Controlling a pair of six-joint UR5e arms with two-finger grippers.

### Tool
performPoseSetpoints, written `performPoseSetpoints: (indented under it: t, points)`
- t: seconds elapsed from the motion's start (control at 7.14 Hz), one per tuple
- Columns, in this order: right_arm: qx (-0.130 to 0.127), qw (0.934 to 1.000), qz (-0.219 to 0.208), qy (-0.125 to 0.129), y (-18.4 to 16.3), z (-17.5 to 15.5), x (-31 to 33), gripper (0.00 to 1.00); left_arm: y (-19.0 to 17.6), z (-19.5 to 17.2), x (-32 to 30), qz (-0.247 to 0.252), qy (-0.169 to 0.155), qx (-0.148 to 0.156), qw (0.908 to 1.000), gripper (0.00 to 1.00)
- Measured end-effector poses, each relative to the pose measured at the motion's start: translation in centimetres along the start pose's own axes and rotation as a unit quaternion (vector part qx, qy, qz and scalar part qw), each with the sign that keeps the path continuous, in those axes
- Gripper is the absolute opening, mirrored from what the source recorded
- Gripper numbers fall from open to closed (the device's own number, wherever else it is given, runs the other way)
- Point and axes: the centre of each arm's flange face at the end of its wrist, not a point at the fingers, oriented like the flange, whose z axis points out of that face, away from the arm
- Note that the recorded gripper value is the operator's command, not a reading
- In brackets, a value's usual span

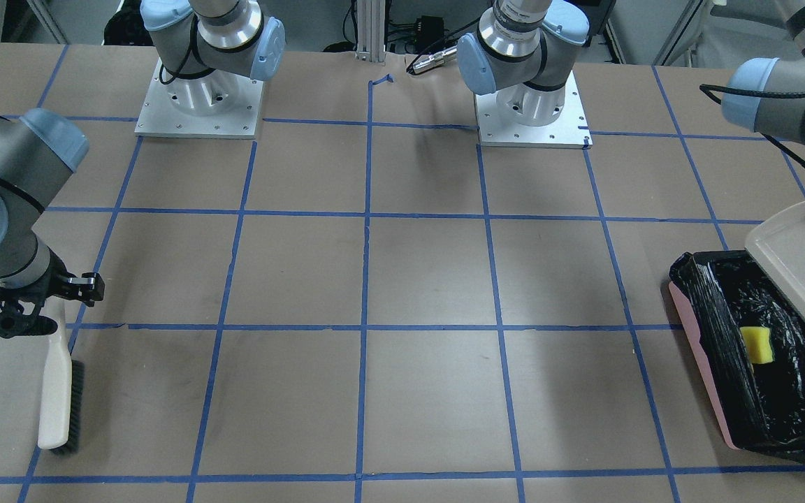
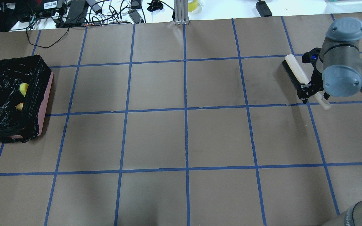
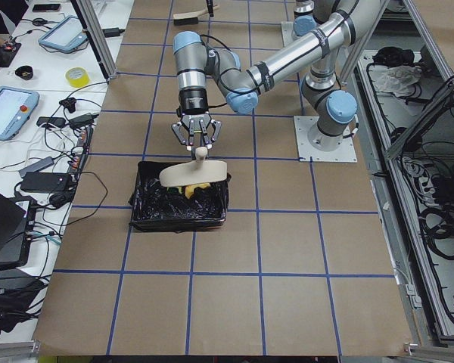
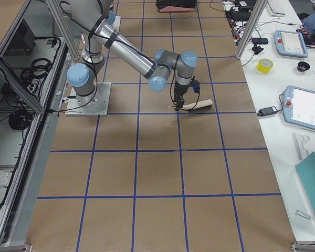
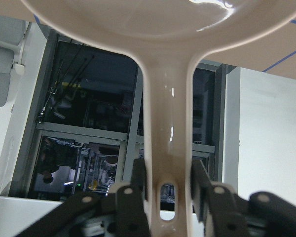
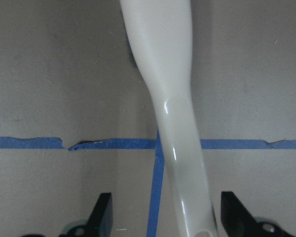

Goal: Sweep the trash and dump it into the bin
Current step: 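Tilt the dustpan over the bin with the left gripper to dump the items, then release the brush with the right gripper while the left brings the dustpan back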

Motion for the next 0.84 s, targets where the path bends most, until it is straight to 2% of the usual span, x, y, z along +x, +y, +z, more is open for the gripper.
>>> performPoseSetpoints:
  t: [0.14, 0.42, 0.56, 0.84]
  points:
    - [0.003, 1.0000, 0.001, 0.001, -0.1, -0.4, 0.1, 0.96, 0.4, 0.2, -0.1, 0.000, -0.005, 0.010, 0.9999, 0.00]
    - [0.022, 0.9997, 0.003, 0.007, -0.3, -2.5, 0.5, 0.99, 2.1, 1.2, -1.2, -0.003, -0.041, 0.081, 0.9959, 0.00]
    - [0.039, 0.9992, 0.003, 0.009, -0.3, -4.5, 0.6, 0.99, 3.1, 1.3, -1.9, -0.004, -0.065, 0.122, 0.9904, 0.00]
    - [0.071, 0.9974, -0.006, -0.012, 1.5, -11.7, -0.2, 1.00, 4.0, 1.7, -2.7, 0.005, -0.095, 0.209, 0.9733, 0.00]
